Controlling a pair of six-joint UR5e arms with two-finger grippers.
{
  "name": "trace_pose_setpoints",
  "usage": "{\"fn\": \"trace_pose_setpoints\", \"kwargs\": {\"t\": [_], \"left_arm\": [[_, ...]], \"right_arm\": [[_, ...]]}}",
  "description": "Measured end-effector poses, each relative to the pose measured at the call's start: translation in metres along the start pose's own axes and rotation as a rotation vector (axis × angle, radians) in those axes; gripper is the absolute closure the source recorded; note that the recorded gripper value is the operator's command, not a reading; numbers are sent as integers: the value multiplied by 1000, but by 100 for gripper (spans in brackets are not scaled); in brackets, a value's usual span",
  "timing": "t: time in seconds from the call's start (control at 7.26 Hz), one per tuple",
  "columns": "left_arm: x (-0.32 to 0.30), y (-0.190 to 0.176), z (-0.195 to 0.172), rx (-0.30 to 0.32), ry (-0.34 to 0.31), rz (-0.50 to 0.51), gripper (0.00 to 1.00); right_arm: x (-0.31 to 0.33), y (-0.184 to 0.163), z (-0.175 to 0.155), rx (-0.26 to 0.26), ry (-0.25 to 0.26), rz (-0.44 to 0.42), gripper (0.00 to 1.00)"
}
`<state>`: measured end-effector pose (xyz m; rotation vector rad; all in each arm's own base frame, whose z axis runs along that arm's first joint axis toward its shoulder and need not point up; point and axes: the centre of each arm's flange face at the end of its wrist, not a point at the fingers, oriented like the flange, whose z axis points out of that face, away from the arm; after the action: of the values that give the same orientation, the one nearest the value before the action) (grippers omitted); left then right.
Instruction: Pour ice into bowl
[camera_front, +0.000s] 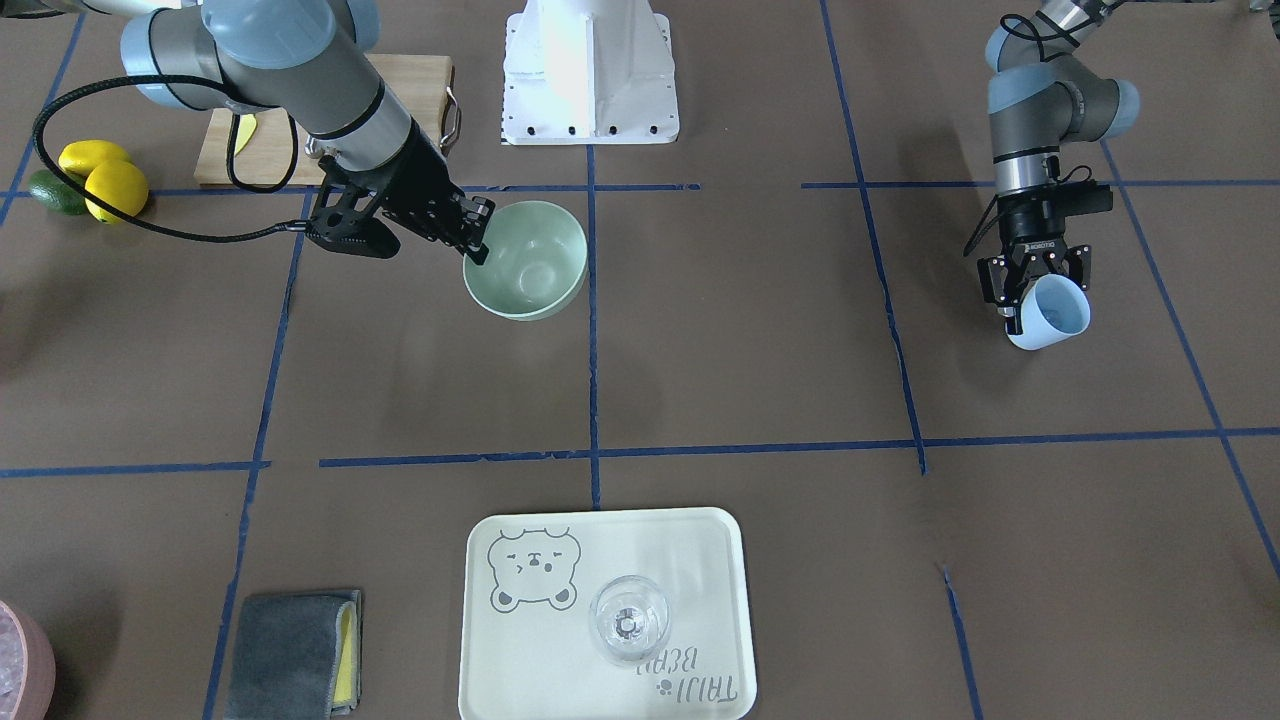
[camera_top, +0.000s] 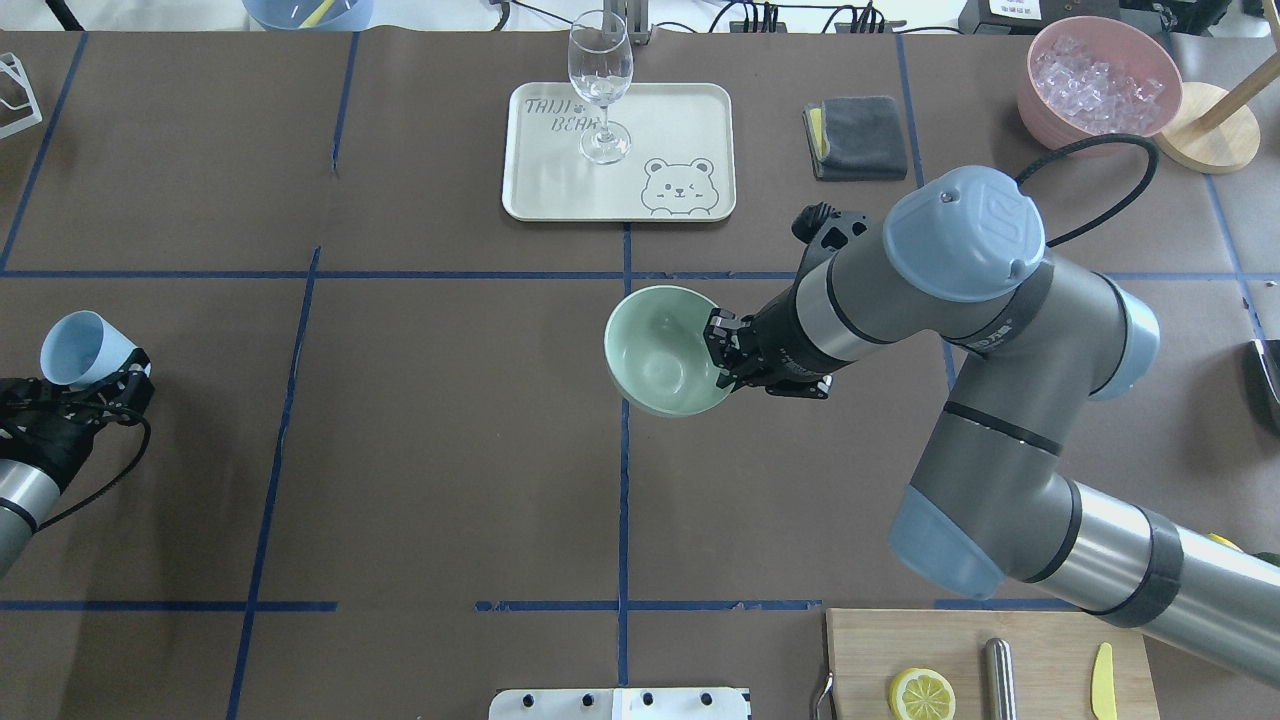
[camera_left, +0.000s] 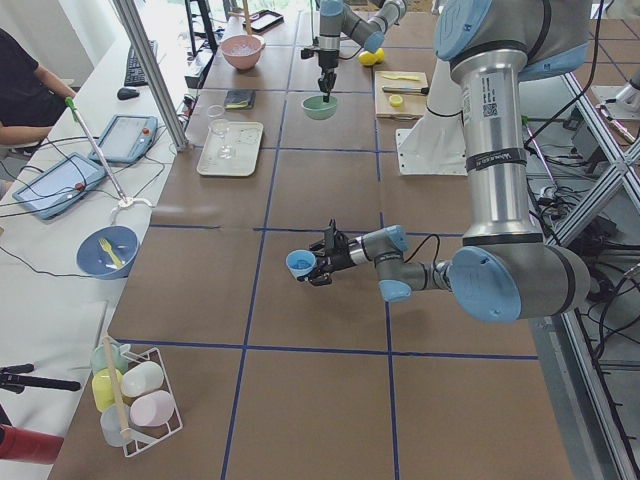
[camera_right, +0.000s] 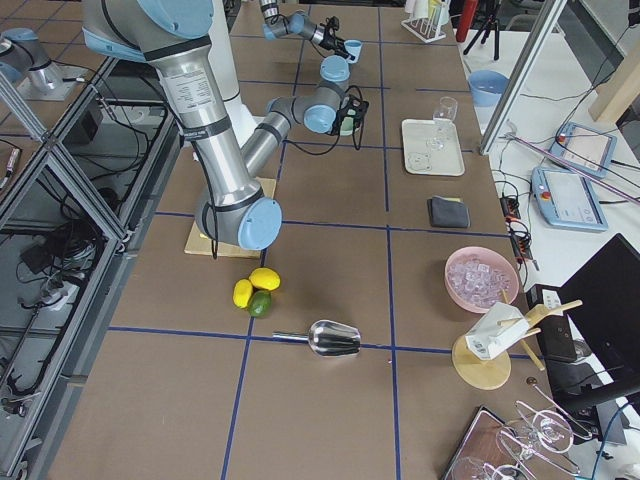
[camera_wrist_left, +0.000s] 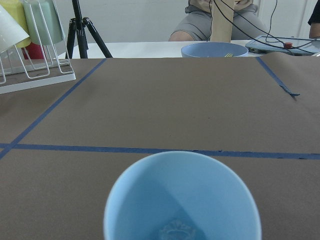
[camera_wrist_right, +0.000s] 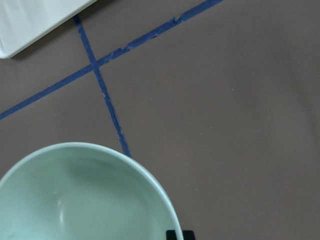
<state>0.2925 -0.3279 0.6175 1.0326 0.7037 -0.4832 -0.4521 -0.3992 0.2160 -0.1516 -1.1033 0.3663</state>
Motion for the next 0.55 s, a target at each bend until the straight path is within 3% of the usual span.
{"fn": "trace_pose_setpoints", "kwargs": {"t": [0.41,0.55], "left_arm": [[7,-30,-6,58,81,-14,100],[9,-32,-6,65,85,34,100]], "right_arm": [[-65,64,57,48,33,-12,100],[-90,78,83,72,49,-15,100]]}}
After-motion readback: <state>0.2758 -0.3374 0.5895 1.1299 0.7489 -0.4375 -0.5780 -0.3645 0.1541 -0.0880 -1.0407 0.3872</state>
